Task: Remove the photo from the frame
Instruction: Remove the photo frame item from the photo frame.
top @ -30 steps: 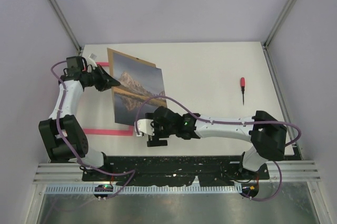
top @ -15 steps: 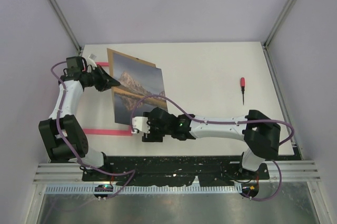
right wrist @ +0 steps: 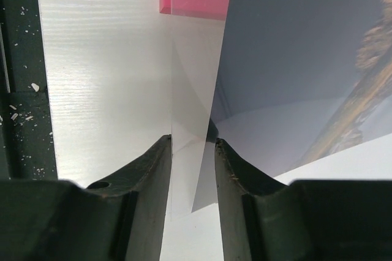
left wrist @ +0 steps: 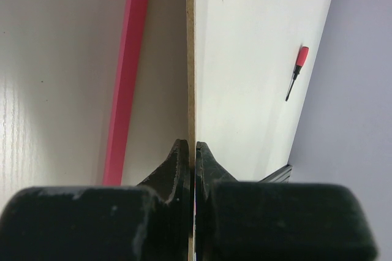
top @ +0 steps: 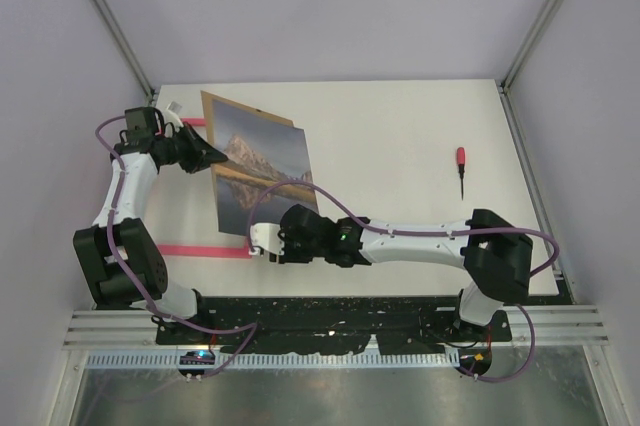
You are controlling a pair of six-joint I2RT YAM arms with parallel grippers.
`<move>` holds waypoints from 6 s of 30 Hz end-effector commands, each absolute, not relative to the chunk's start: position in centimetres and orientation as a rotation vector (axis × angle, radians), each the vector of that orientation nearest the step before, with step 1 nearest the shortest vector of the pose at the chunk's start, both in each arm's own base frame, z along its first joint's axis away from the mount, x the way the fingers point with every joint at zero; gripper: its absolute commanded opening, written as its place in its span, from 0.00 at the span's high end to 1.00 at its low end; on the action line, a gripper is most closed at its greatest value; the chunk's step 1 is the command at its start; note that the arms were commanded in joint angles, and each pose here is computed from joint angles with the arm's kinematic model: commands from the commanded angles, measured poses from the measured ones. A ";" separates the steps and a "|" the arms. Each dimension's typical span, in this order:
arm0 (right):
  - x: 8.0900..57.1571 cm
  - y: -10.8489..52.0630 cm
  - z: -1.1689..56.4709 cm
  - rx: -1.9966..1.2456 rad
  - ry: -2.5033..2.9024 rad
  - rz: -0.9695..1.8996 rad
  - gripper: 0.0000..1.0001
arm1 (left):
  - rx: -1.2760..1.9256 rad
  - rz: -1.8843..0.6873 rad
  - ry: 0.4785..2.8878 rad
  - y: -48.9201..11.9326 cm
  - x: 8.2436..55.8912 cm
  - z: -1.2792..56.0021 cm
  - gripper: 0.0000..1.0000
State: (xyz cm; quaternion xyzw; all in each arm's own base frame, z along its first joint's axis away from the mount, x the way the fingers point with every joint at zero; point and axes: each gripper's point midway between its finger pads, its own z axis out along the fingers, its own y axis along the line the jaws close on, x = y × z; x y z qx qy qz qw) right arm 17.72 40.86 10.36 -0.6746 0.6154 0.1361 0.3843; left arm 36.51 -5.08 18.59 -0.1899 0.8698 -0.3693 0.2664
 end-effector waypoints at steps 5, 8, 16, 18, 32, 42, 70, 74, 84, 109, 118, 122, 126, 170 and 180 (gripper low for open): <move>17.7 42.1 14.3 -1.660 1.499 0.402 0.66 | -0.444 -0.965 2.285 -4.6 37.2 20.0 0.94; 17.7 42.0 14.7 -1.651 1.499 0.398 0.71 | -0.442 -0.964 2.283 -4.6 37.2 20.1 0.87; 18.0 41.8 16.6 -1.610 1.488 0.391 0.80 | -0.436 -0.955 2.280 -4.5 37.2 20.3 0.79; 18.0 41.7 16.7 -1.607 1.488 0.390 0.80 | -0.435 -0.955 2.279 -4.5 37.2 20.3 0.78; 18.2 42.0 16.2 -1.618 1.481 0.369 0.92 | -0.435 -0.961 2.277 -4.6 37.2 20.4 0.70; 18.9 42.1 15.7 -1.611 1.461 0.304 0.92 | -0.431 -0.968 2.271 -4.7 37.2 20.6 0.69; 18.2 44.0 14.6 -1.692 1.224 0.103 0.92 | -0.413 -0.974 2.257 -4.8 37.0 21.4 0.74; 18.1 43.7 14.4 -1.696 1.212 0.096 0.92 | -0.414 -0.974 2.256 -4.8 37.0 21.4 0.81; 18.2 43.4 13.6 -1.701 1.215 0.093 0.92 | -0.392 -1.014 2.238 -5.3 36.9 22.2 0.75; 18.7 42.9 13.0 -1.708 1.211 0.077 0.92 | -0.327 -1.244 2.140 -7.4 36.6 24.5 0.90; 18.9 42.9 13.0 -1.707 1.213 0.073 0.92 | -0.308 -1.310 2.104 -8.0 36.4 25.3 0.91; 19.4 43.0 13.0 -1.694 1.224 0.049 0.85 | -0.302 -1.322 2.093 -8.1 36.3 25.7 0.95; 19.4 43.0 13.5 -1.689 1.251 0.078 0.50 | -0.293 -1.329 2.082 -8.3 36.1 26.2 0.97; 29.9 27.0 22.1 -0.999 1.958 1.558 0.22 | -0.255 -1.469 1.987 -8.3 35.6 28.6 1.00; 34.0 25.8 15.9 -0.683 2.186 1.698 0.27 | -0.197 -1.533 1.916 -8.7 35.2 30.1 1.00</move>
